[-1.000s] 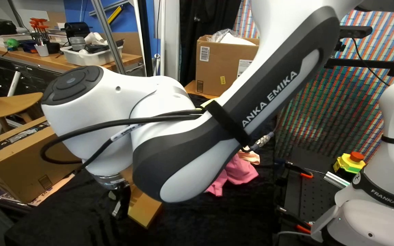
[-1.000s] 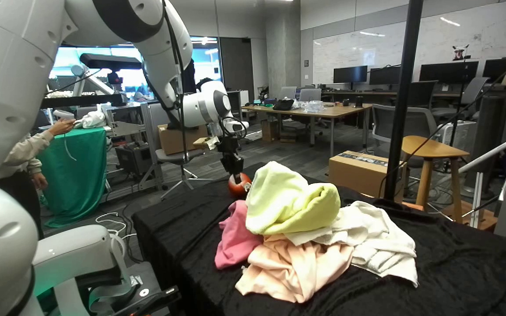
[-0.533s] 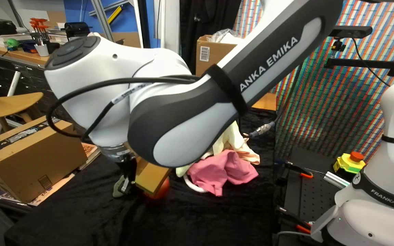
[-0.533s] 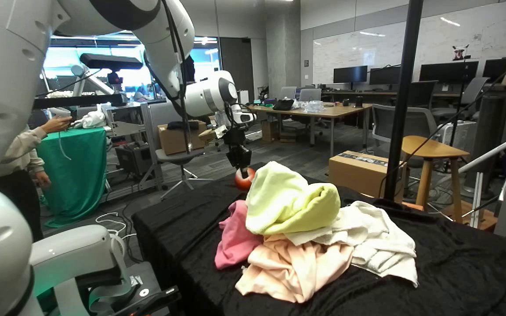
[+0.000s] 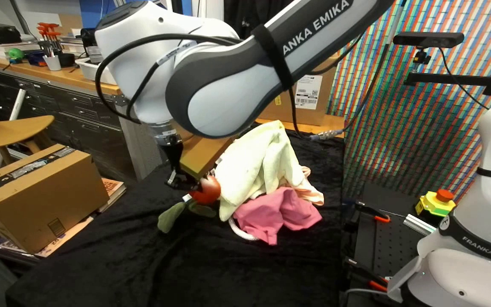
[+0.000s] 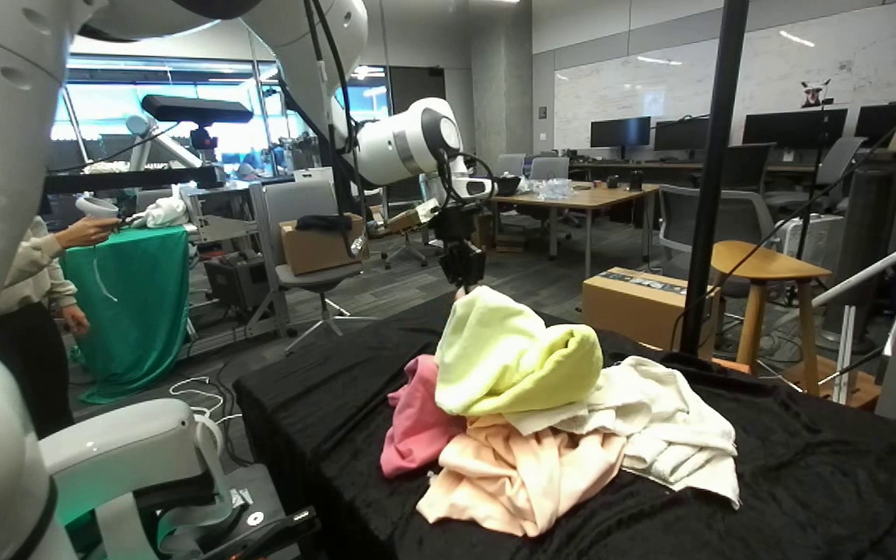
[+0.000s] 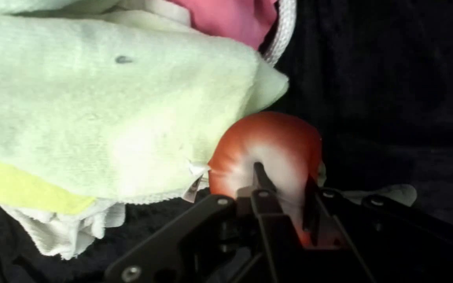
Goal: Place the t-shirts, towels and radish in a pile on the table
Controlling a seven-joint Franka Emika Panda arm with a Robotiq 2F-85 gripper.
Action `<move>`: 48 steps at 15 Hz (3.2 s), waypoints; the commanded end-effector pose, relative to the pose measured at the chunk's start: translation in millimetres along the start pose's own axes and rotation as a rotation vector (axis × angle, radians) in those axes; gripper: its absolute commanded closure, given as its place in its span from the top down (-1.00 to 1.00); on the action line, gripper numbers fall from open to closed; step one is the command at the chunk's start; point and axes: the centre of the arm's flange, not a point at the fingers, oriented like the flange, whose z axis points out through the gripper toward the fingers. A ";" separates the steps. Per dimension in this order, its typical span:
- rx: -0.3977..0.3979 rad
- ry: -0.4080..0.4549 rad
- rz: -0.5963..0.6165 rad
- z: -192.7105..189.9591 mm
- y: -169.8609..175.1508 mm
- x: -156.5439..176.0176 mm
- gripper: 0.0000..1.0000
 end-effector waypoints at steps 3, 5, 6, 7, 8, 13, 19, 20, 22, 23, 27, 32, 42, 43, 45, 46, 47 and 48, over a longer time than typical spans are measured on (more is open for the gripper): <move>-0.007 -0.044 0.119 1.9 88.8 24.7 -0.83; -0.016 -0.052 0.170 4.9 118.6 29.3 -0.82; -0.020 -0.053 0.199 4.3 134.6 29.8 -0.82; -0.022 -0.054 0.224 2.2 149.5 29.4 -0.82; -0.023 -0.057 0.247 -3.1 164.1 27.5 -0.82; -0.023 -0.106 0.291 -16.2 211.8 8.2 -0.82; 0.033 -0.198 0.236 -17.8 221.3 -31.3 -0.82; 0.037 -0.202 0.223 -13.9 219.1 -38.3 -0.82; 0.055 -0.208 0.197 -6.7 214.5 -50.2 -0.82; 0.067 -0.208 0.184 0.7 211.2 -53.6 -0.82; 0.146 -0.183 0.194 29.6 202.2 -60.1 -0.82; 0.222 -0.102 0.294 69.7 201.8 -53.5 -0.82; 0.269 -0.196 0.325 102.3 205.6 -61.6 -0.83; 0.266 -0.197 0.323 99.5 206.0 -62.7 -0.84; 0.258 -0.198 0.308 92.0 208.1 -66.2 -0.78; 0.254 -0.193 0.303 87.2 209.8 -68.2 -0.17; 0.251 -0.186 0.298 81.0 212.1 -70.6 -0.17; 0.253 -0.184 0.284 73.1 214.6 -74.1 -0.02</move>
